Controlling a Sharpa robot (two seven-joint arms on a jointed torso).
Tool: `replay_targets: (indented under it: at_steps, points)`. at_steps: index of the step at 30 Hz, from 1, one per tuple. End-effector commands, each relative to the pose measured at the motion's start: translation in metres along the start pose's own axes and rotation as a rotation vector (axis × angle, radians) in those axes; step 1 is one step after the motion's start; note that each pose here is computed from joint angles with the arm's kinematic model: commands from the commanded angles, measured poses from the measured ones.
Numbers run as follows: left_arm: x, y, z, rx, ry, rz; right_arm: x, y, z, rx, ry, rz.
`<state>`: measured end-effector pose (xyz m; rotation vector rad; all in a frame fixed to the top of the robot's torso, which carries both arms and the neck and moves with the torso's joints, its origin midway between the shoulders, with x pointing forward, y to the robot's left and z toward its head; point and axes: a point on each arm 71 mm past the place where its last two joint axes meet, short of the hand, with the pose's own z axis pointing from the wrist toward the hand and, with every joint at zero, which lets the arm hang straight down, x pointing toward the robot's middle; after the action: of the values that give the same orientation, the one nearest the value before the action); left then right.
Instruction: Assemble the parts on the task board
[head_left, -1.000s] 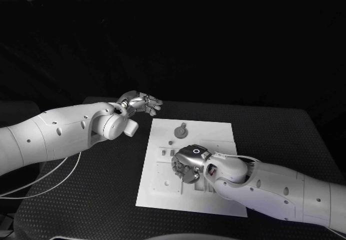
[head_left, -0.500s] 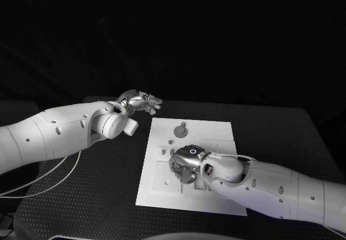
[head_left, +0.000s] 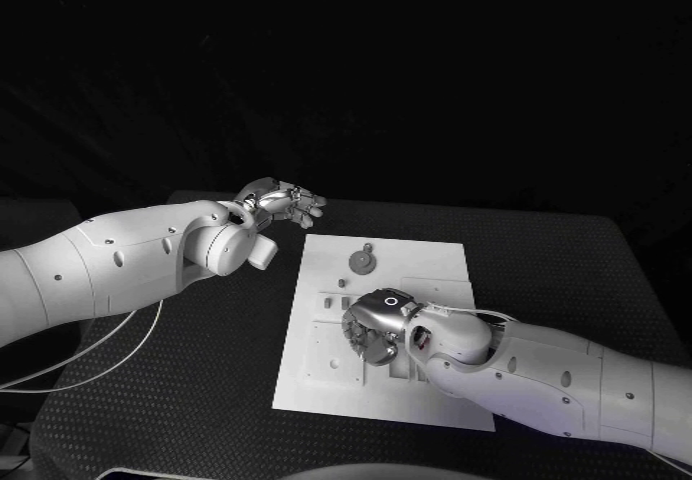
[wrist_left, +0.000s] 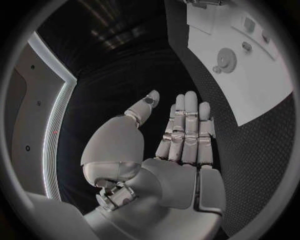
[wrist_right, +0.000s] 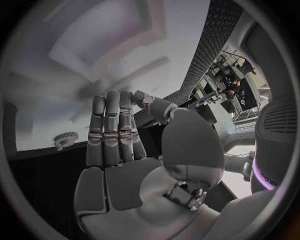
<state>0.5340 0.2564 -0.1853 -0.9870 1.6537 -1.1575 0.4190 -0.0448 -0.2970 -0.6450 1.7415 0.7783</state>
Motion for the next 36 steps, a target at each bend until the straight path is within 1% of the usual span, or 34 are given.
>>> replay_targets:
  at_steps: [1,8,13,15,19,21,23,25,26,28,31,32,36]
  points:
    - [0.001,-0.0025,0.0002,0.008,0.014,-0.006,0.01,-0.008,-0.004,0.031,0.052,0.014]
    - [-0.0007,-0.0019,-0.0001,0.006,0.009,-0.006,0.007,-0.012,-0.01,0.039,0.03,0.019]
    - [-0.001,-0.0018,0.0002,0.005,0.01,-0.006,0.002,-0.015,-0.012,0.055,-0.004,0.012]
    - [-0.0012,-0.0017,0.0003,0.005,0.01,-0.006,-0.005,-0.017,-0.015,0.063,-0.024,0.007]
    - [-0.0027,-0.0012,0.0003,0.003,0.007,-0.005,-0.021,-0.023,-0.02,0.071,-0.091,0.004]
    - [-0.0031,-0.0012,0.0004,0.004,0.006,-0.005,-0.032,-0.027,-0.023,0.073,-0.124,0.024]
    - [-0.0032,-0.0011,0.0004,0.004,0.006,-0.005,-0.039,-0.029,-0.027,0.067,-0.151,0.04]
    - [-0.0032,-0.0011,0.0004,0.005,0.006,-0.005,-0.052,-0.032,-0.031,0.064,-0.182,0.075]
    - [-0.0033,-0.0012,0.0004,0.005,0.006,-0.005,-0.058,-0.033,-0.034,0.059,-0.188,0.083]
    - [-0.0031,-0.0012,0.0005,0.006,0.007,-0.005,-0.069,-0.037,-0.038,0.062,-0.187,0.108]
    - [-0.0036,-0.001,0.0002,0.005,0.007,-0.005,-0.082,-0.048,-0.047,0.08,-0.153,0.109]
    - [-0.0039,-0.0009,0.0,0.005,0.006,-0.005,-0.085,-0.052,-0.05,0.087,-0.15,0.103]
    - [-0.0039,-0.0009,0.0,0.005,0.006,-0.005,-0.094,-0.072,-0.062,0.145,-0.074,0.044]
